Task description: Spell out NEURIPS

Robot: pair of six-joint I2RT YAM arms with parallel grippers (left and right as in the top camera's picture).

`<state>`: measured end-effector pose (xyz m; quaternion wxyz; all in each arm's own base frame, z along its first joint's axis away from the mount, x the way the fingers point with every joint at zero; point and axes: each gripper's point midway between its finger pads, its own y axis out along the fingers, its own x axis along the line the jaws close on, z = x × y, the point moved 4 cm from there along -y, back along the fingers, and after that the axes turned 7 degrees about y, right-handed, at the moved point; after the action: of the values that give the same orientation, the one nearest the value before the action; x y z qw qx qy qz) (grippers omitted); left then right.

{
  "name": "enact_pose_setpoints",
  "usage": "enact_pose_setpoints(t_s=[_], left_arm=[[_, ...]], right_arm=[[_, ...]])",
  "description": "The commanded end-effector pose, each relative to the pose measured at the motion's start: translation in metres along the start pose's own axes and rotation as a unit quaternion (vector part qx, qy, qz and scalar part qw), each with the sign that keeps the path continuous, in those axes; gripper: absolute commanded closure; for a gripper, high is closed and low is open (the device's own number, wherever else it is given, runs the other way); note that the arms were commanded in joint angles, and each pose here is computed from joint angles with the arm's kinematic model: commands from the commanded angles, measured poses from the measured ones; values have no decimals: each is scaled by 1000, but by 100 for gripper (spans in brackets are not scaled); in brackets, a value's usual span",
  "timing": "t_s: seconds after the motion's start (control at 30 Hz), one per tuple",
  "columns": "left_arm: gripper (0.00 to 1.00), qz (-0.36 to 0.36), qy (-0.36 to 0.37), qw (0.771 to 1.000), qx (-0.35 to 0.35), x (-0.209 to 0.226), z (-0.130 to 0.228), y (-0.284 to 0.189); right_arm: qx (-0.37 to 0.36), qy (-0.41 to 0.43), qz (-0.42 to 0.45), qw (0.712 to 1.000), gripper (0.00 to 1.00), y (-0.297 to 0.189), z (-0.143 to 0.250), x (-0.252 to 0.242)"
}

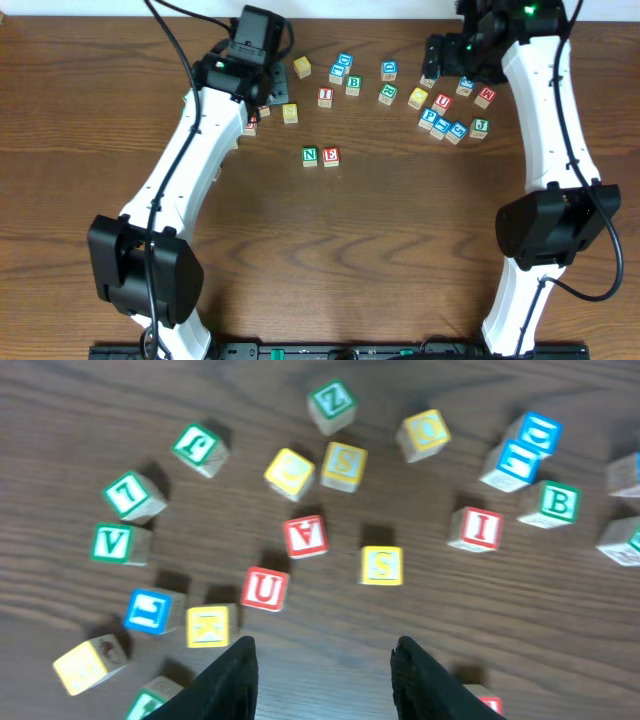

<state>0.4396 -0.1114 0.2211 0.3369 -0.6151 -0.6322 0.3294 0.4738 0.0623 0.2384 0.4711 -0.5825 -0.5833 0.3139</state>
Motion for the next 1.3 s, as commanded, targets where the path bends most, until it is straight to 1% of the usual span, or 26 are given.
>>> enact_pose_setpoints(t_s=[0.0, 0.07, 0.3, 0.53, 0.67, 0.8, 1.0, 1.17, 1.27], left_arm=[[58, -14, 2, 1000, -10, 16, -8, -12], [58, -21, 24, 999, 5, 23, 0, -3], [58, -34, 35, 997, 63, 38, 23, 41], [57, -39, 72, 991, 106, 41, 40, 82], [56, -40, 84, 989, 117, 41, 45, 92], [51, -42, 85, 988, 124, 44, 48, 97], [48, -46, 84, 986, 136, 52, 53, 111], [48, 10, 106, 984, 140, 40, 57, 126], [48, 11, 105, 986, 130, 39, 54, 131]], right_arm=[[-2, -25, -12, 1000, 3, 2, 3, 19], [0, -34, -15, 999, 3, 5, 7, 28], [6, -37, -15, 999, 2, 7, 10, 30], [8, -37, -8, 999, 2, 7, 11, 28], [8, -37, -8, 999, 2, 7, 11, 28], [8, -37, -8, 999, 2, 7, 11, 28], [9, -37, -8, 999, 2, 7, 11, 28], [9, -37, -8, 999, 2, 7, 12, 28], [9, -37, -8, 999, 2, 7, 12, 28]])
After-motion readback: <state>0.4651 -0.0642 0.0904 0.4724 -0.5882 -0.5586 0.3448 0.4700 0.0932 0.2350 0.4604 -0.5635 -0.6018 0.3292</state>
